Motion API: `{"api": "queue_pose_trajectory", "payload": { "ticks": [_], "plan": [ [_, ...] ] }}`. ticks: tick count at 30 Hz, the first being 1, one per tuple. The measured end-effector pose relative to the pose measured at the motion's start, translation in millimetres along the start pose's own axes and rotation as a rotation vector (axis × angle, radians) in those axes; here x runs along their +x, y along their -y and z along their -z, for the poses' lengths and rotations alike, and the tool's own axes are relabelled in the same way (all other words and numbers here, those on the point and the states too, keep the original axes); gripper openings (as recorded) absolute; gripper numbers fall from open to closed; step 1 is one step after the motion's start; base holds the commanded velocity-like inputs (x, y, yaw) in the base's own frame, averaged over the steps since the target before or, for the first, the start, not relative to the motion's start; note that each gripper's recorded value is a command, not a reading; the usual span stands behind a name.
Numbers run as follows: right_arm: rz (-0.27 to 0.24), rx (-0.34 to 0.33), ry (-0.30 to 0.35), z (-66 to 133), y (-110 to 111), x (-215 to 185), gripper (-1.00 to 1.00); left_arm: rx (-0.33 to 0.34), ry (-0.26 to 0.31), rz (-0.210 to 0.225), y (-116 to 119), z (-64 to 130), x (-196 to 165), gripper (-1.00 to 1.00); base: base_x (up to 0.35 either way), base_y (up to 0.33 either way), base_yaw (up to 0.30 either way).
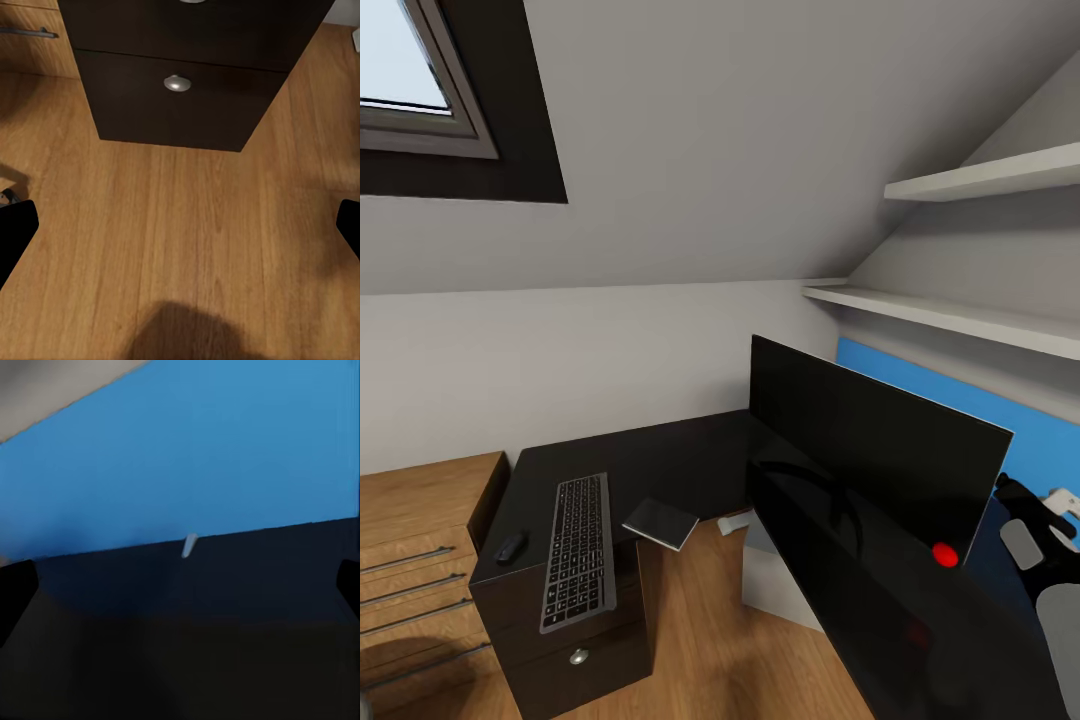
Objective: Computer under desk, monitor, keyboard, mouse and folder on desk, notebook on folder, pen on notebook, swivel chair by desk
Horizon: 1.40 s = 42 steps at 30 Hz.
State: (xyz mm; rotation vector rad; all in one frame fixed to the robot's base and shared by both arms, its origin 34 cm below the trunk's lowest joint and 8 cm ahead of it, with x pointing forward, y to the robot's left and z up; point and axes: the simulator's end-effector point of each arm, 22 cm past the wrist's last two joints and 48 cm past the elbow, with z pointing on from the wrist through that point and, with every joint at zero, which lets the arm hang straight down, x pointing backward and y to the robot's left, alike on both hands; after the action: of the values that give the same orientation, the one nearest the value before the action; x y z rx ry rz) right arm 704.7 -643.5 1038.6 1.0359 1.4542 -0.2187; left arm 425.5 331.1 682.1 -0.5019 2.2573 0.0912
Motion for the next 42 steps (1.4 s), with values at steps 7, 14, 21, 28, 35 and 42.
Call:
{"api": "queue_pose_trajectory", "payload": {
  "ticks": [7,14,21,28,35,42],
  "plan": [
    [0.057,-0.009,-0.018,1.0,0,11,1.0,-0.001,0.0,0.001,0,0.1,0,1.0,0.0,0.0,0.0],
    [0.118,-0.046,-0.018,2.8,-15,15,1.0,-0.001,0.0,0.001,-1,-0.1,0,1.0,0.0,0.0,0.0],
    [0.217,-0.108,-0.019,7.2,-39,23,1.0,-0.001,0.0,0.0,-1,-0.1,0,1.0,0.0,0.0,0.0],
    [0.228,-0.115,-0.019,7.9,-41,24,1.0,-0.001,0.0,0.0,-1,-0.1,0,1.0,0.0,0.0,0.0],
    [0.23,-0.115,-0.02,7.7,-42,25,1.0,-0.001,0.0,0.001,-1,-0.3,0,1.0,-0.106,0.056,0.0],
    [0.227,-0.12,-0.027,9.8,-45,30,1.0,-0.001,0.0,0.001,-1,-0.1,0,1.0,-0.054,0.024,0.0]
  ]
}}
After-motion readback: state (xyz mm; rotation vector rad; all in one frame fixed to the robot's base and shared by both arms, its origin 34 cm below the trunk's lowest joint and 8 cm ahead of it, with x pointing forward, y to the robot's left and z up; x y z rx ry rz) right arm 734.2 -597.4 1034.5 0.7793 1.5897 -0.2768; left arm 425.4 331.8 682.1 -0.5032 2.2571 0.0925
